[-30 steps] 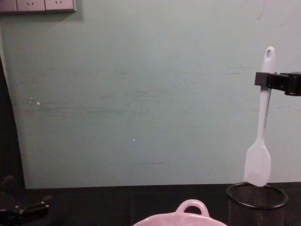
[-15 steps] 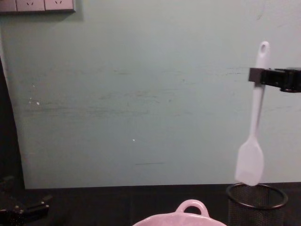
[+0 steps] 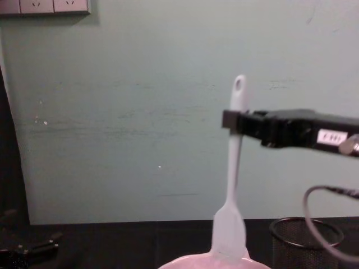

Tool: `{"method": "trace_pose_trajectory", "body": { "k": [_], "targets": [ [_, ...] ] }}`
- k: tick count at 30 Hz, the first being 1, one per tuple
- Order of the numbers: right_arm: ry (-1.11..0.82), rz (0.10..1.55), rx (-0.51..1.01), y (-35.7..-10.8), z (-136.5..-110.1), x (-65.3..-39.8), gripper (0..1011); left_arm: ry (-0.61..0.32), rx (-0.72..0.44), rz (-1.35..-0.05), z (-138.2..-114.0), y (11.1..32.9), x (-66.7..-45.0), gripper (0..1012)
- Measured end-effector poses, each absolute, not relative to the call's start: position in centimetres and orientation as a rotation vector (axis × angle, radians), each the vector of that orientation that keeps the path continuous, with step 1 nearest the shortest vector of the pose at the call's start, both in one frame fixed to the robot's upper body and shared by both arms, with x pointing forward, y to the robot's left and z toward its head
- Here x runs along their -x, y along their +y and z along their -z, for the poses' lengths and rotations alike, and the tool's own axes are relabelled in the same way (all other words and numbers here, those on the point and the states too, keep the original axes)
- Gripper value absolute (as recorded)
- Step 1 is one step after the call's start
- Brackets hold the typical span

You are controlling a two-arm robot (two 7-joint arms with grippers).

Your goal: Use the one hand to pick up the spoon and stir the clear water in the bowl.

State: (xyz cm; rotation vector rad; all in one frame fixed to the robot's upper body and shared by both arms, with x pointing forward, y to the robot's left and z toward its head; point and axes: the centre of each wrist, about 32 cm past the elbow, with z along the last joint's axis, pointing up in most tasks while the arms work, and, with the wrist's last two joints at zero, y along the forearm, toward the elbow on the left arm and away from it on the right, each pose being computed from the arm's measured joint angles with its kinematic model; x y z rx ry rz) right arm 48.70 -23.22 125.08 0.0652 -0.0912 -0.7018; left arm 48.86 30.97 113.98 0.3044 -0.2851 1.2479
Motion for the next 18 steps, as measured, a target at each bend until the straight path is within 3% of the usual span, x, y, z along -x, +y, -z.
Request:
{"method": "trace_pose_trajectory", "body": {
  "k": [18],
  "targets": [
    [-0.034, 0.603, -0.029, -20.8, -119.7, -49.0, 112, -0.285, -0.304, -1.248, -114.0, 31.0, -48.9, 1005]
  ]
}}
